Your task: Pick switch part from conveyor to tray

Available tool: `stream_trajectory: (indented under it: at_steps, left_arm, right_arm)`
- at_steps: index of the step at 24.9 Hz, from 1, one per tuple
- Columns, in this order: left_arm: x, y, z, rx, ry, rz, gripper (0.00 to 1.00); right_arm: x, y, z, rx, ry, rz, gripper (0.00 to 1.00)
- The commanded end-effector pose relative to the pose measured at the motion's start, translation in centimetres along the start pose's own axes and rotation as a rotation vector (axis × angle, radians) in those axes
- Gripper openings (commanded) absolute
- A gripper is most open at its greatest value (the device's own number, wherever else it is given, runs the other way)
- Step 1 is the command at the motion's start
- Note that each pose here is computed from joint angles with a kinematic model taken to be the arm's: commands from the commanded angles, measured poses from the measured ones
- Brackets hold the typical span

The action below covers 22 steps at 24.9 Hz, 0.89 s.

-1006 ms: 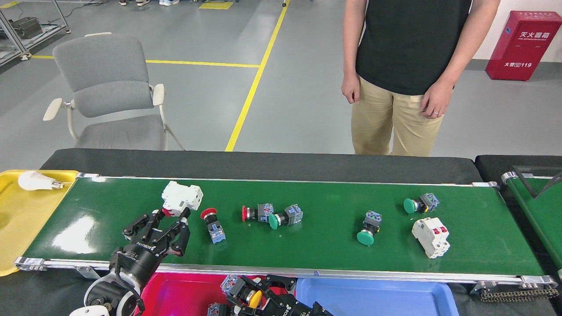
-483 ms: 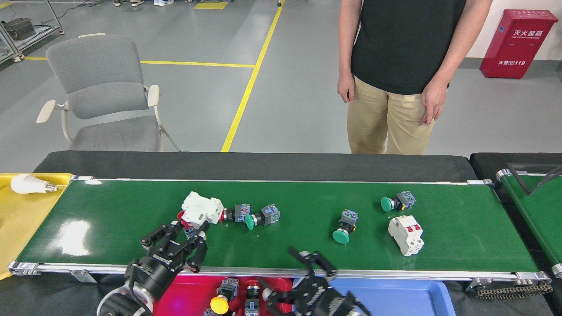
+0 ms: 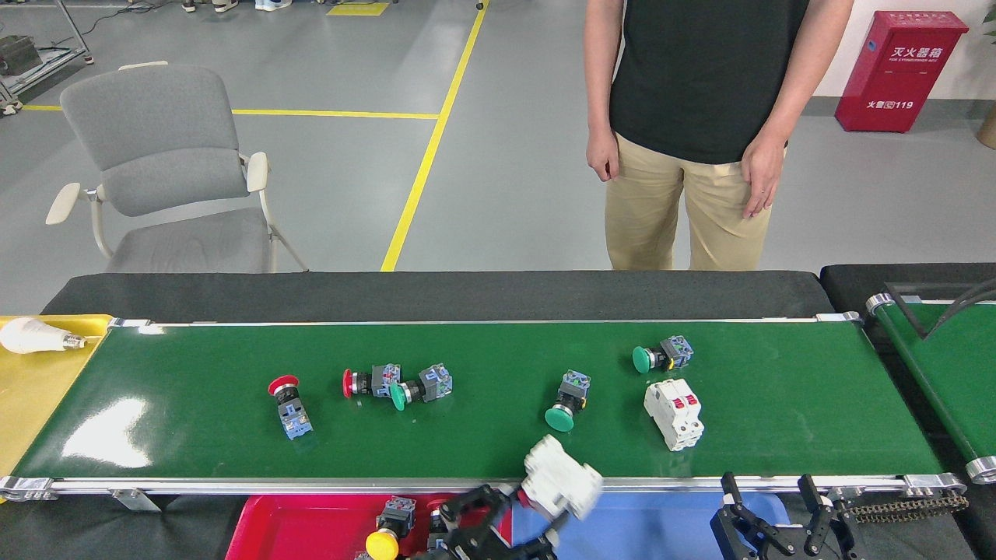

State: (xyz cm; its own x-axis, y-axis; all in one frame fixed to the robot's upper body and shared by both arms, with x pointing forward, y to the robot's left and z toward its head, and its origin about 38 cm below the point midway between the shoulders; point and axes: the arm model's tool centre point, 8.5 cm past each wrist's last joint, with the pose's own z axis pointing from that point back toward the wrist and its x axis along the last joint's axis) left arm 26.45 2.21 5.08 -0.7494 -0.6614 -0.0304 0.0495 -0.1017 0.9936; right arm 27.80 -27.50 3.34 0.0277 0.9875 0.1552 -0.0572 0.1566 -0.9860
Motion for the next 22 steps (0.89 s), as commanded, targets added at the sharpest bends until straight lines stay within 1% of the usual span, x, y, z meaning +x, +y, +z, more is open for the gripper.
stream_trajectory:
  at_steps: [1, 4, 5, 6, 8, 9, 10, 11, 12, 13, 15, 17, 20, 22]
  left_arm:
    - [-0.5, 1.1, -0.2, 0.041, 0.052, 0.000, 1.00]
    - [-1.3, 1.9, 0.4, 0.069, 0.079, -0.014, 1.00]
    - [-2.1, 2.2, 0.9, 0.078, 0.111, -0.013, 1.00]
    - [-3.6, 2.3, 1.7, 0.081, 0.172, -0.011, 1.00]
    - [-7.6, 1.6, 4.1, 0.067, 0.311, -0.007, 1.00]
    - [-10.6, 1.2, 6.2, 0.063, 0.410, -0.018, 1.00]
    - [-14.1, 0.5, 9.2, 0.053, 0.532, -0.036, 1.00]
    - [-16.1, 0.0, 11.3, 0.039, 0.608, -0.043, 1.00]
    - [-18.5, -0.9, 14.3, 0.011, 0.704, -0.046, 1.00]
    - [-20.2, -2.2, 17.0, -0.031, 0.783, -0.034, 1.00]
    - [-22.0, -4.1, 20.9, -0.091, 0.880, -0.018, 1.00]
    - [-23.1, -4.9, 23.6, -0.132, 0.917, -0.024, 1.00]
    - [-23.8, -5.3, 24.6, -0.130, 0.917, 0.001, 1.00]
    - [-24.5, -5.0, 24.3, -0.113, 0.907, 0.005, 1.00]
  right_arm:
    - [-0.1, -0.7, -0.2, -0.024, -0.006, 0.007, 1.00]
    - [-0.1, -0.8, -0.2, -0.023, -0.013, 0.009, 1.00]
    - [0.0, -0.8, -0.2, -0.023, -0.016, 0.008, 1.00]
    - [0.2, -0.7, -0.2, -0.022, -0.026, 0.010, 1.00]
    - [1.1, -0.7, -0.3, -0.021, -0.073, 0.009, 1.00]
    - [2.1, -0.9, -0.7, -0.026, -0.118, 0.007, 1.00]
    - [3.3, -1.2, -1.3, -0.036, -0.170, 0.009, 1.00]
    - [4.5, -1.5, -1.8, -0.043, -0.214, 0.011, 1.00]
    - [6.3, -1.9, -2.7, -0.049, -0.270, 0.020, 1.00]
    - [8.0, -1.9, -3.2, -0.036, -0.322, 0.032, 1.00]
    - [9.7, -1.5, -3.7, 0.005, -0.353, 0.056, 1.00]
    - [10.8, -1.1, -4.4, 0.031, -0.349, 0.079, 1.00]
    - [13.0, -0.3, -5.6, 0.049, -0.370, 0.095, 1.00]
    - [13.9, 0.0, -6.9, 0.058, -0.357, 0.102, 1.00]
